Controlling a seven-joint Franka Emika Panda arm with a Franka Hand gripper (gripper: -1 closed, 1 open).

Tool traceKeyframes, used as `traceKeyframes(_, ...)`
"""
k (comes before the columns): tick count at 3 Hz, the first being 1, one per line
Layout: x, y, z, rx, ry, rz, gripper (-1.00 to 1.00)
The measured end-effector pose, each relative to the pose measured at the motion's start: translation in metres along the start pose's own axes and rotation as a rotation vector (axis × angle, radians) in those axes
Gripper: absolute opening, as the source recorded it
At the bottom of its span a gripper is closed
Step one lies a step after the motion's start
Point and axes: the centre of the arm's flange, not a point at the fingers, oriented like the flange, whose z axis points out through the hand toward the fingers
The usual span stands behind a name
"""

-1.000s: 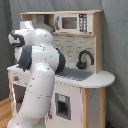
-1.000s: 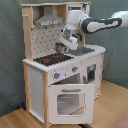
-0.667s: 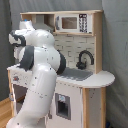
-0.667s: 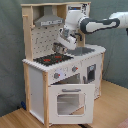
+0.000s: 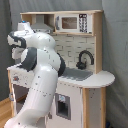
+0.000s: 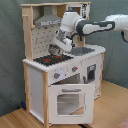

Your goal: Play with the kitchen

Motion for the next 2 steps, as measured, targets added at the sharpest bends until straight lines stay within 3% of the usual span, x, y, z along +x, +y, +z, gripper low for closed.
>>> traceKeyframes(2, 0.0144, -0.008, -0.007, -0.01, -0.021, 0.008, -1.0)
